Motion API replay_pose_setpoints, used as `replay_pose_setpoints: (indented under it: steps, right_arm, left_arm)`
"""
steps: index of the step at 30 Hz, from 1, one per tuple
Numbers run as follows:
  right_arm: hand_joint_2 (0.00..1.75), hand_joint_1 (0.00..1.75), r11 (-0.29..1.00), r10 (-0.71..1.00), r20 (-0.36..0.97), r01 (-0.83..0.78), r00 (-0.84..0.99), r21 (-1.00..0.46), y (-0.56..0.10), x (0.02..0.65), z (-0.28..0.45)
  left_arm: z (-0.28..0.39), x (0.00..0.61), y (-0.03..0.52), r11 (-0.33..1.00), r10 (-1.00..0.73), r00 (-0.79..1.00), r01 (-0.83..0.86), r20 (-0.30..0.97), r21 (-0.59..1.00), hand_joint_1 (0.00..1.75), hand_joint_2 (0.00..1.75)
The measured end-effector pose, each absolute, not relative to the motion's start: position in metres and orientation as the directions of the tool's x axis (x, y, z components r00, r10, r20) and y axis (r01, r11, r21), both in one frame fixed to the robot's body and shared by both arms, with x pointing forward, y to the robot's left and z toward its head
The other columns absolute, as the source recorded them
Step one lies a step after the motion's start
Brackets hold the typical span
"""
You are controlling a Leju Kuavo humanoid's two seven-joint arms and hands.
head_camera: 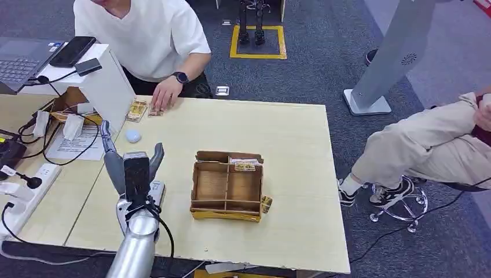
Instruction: Pass the card to the sensor for recognition and then transmit it.
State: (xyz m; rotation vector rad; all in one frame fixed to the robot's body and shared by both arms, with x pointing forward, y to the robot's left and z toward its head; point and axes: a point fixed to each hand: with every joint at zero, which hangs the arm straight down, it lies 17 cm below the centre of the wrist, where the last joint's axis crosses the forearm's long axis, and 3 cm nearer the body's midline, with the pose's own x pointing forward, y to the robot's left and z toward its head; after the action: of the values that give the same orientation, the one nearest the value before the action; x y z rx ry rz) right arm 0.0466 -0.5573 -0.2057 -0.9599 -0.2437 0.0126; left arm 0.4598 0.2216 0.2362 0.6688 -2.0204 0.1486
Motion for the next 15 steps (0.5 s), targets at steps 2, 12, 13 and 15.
replay_pose_setpoints:
  steps: [2, 12, 13, 15]
  right_arm:
    - [1.75, 0.0, 0.575, 0.104, 0.197, 0.102, 0.975, -0.812, -0.558, 0.04, -0.206]
    - [1.75, 0.0, 0.563, 0.101, 0.175, 0.089, 0.979, -0.822, -0.567, 0.026, -0.203]
    - [1.75, 0.0, 0.562, 0.104, 0.174, 0.087, 0.979, -0.823, -0.568, 0.027, -0.203]
    - [1.75, 0.0, 0.561, 0.111, 0.175, 0.084, 0.978, -0.824, -0.569, 0.03, -0.202]
  left_arm:
    - [0.239, 0.445, 0.221, 0.849, -0.374, -0.416, -0.513, 0.829, 0.125, 0.0, 1.75]
    - [0.274, 0.375, 0.226, 0.836, -0.41, -0.579, -0.548, 0.705, 0.036, 0.0, 1.75]
    - [0.279, 0.37, 0.226, 0.832, -0.426, -0.588, -0.553, 0.688, 0.043, 0.0, 1.75]
    - [0.283, 0.363, 0.226, 0.827, -0.444, -0.595, -0.56, 0.67, 0.05, 0.0, 1.75]
